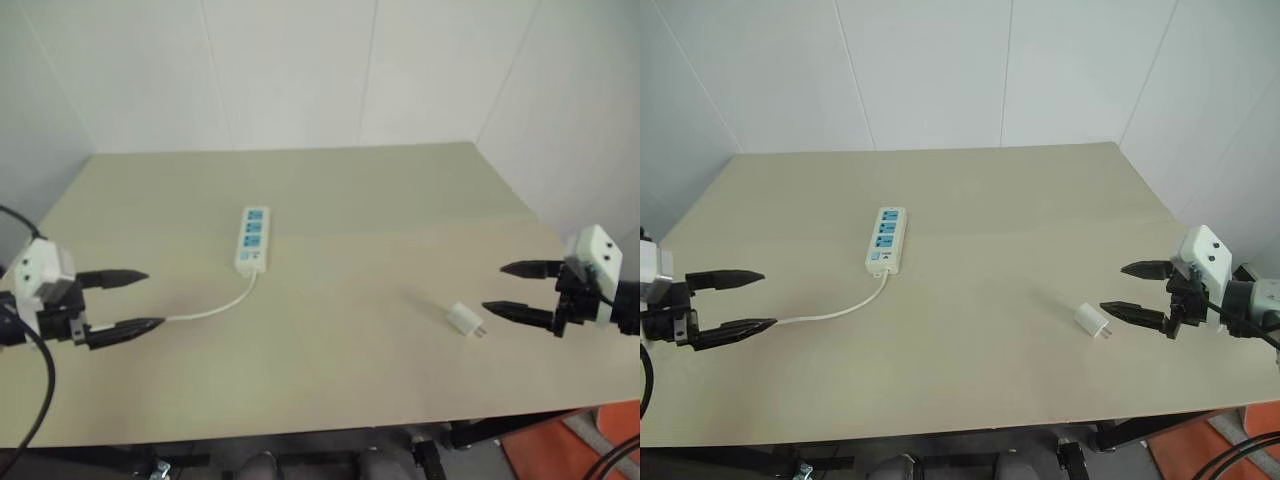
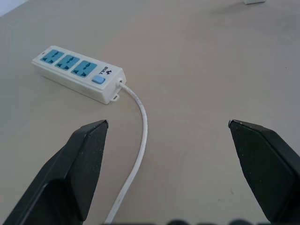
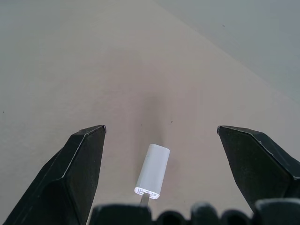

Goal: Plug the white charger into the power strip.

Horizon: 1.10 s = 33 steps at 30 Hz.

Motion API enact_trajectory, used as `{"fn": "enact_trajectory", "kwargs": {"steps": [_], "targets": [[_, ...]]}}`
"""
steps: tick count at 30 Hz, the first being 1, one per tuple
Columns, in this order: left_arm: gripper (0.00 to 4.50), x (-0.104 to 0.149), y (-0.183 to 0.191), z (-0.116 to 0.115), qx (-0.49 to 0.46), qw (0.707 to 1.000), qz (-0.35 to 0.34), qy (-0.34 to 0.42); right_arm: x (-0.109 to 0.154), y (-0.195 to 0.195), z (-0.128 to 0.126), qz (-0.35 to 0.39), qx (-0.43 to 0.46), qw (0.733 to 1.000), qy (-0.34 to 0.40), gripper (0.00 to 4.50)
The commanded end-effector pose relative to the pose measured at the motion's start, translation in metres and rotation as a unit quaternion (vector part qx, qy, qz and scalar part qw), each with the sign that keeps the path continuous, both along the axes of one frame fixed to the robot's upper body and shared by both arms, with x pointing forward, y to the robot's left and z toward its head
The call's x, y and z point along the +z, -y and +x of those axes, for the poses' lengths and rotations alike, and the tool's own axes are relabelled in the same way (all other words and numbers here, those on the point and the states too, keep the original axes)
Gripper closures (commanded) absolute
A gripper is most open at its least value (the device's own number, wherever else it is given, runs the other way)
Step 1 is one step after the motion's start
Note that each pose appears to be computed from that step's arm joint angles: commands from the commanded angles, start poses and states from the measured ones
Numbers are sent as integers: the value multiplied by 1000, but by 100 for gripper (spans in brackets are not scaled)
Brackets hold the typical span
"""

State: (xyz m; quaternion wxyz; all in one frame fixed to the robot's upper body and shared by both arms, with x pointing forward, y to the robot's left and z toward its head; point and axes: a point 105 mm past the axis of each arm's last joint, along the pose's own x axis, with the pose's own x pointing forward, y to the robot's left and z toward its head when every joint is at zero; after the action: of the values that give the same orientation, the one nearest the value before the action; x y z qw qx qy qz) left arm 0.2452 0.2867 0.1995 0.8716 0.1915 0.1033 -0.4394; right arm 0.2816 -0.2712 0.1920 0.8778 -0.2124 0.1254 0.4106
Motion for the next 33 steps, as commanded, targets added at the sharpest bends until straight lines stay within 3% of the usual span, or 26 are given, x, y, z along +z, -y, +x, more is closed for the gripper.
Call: {"fn": "enact_trajectory", "kwargs": {"steps": [1,10,14,20,23,28,33], "targets": [[2,7,1,0,-6,1000,-7,11,19,1,-1,-7,3,999,37,0],[2,8,5,6,0,999,-25,26,20,2,0,-4,0,999,42,0],[2,11,14,39,77,992,-46,94,22,-2,4,2,-1,999,48,0],[2,22,44,73,143,976,-106,125,35,-11,7,16,13,997,69,0],[2,13,56,100,240,954,-140,109,43,-19,16,21,16,996,87,0],[2,-10,90,118,323,925,-174,98,50,-37,27,30,30,993,108,0],[2,-25,105,139,386,902,-151,122,53,-44,28,39,48,992,109,0]]}}
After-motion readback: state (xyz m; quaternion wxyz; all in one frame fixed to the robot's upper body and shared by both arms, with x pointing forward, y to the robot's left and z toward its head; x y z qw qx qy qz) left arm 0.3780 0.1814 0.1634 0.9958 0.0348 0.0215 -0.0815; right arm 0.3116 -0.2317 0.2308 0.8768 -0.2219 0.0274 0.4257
